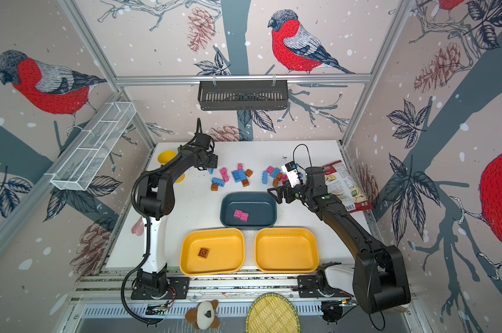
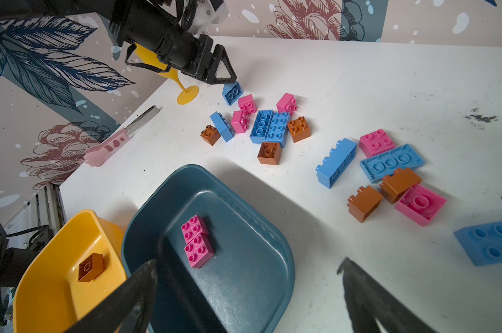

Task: Sort the legos into containers by color
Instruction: 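Grasp the light-blue sloped brick with the left gripper and lift it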

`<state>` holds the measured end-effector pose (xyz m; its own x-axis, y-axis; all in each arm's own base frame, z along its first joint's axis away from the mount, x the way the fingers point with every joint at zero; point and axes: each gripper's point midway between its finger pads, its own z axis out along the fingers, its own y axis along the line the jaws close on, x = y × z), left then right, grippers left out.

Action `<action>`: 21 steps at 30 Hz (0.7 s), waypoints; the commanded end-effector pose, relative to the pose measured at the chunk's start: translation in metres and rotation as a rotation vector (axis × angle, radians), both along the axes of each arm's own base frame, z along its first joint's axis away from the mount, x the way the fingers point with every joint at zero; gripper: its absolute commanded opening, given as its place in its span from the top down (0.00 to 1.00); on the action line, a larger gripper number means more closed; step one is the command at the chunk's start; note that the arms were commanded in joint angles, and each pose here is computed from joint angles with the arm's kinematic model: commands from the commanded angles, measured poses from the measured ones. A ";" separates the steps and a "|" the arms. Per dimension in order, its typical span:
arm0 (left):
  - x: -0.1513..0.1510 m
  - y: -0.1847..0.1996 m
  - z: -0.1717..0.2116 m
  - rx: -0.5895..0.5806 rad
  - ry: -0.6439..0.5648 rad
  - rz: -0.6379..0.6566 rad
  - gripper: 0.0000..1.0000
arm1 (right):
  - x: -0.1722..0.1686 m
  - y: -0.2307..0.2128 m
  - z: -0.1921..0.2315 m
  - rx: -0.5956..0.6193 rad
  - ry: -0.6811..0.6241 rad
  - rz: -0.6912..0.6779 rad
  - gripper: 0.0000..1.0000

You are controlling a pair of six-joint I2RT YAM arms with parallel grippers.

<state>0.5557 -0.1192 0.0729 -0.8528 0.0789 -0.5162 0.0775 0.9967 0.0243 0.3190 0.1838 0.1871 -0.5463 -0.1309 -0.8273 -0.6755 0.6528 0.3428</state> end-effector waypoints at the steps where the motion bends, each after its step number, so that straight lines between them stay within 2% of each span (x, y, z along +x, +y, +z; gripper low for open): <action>1: 0.001 0.001 -0.009 0.065 0.027 -0.098 0.26 | 0.004 0.002 0.006 0.010 -0.027 0.005 0.01; 8: 0.008 0.016 -0.031 0.131 0.075 -0.098 0.27 | 0.005 0.003 0.005 0.011 -0.025 0.006 0.00; 12: 0.010 0.014 -0.040 0.096 0.080 -0.115 0.29 | 0.007 0.003 -0.001 0.009 -0.005 0.004 0.01; 15: 0.014 0.013 -0.048 0.081 0.081 -0.129 0.33 | 0.007 0.004 -0.003 0.008 0.002 0.006 0.01; 18: 0.017 0.009 -0.050 0.057 0.074 -0.144 0.44 | 0.006 0.003 -0.004 0.008 0.006 0.003 0.00; 21: 0.020 0.007 -0.052 0.048 0.067 -0.150 0.45 | 0.006 0.004 -0.003 0.006 0.004 0.003 0.01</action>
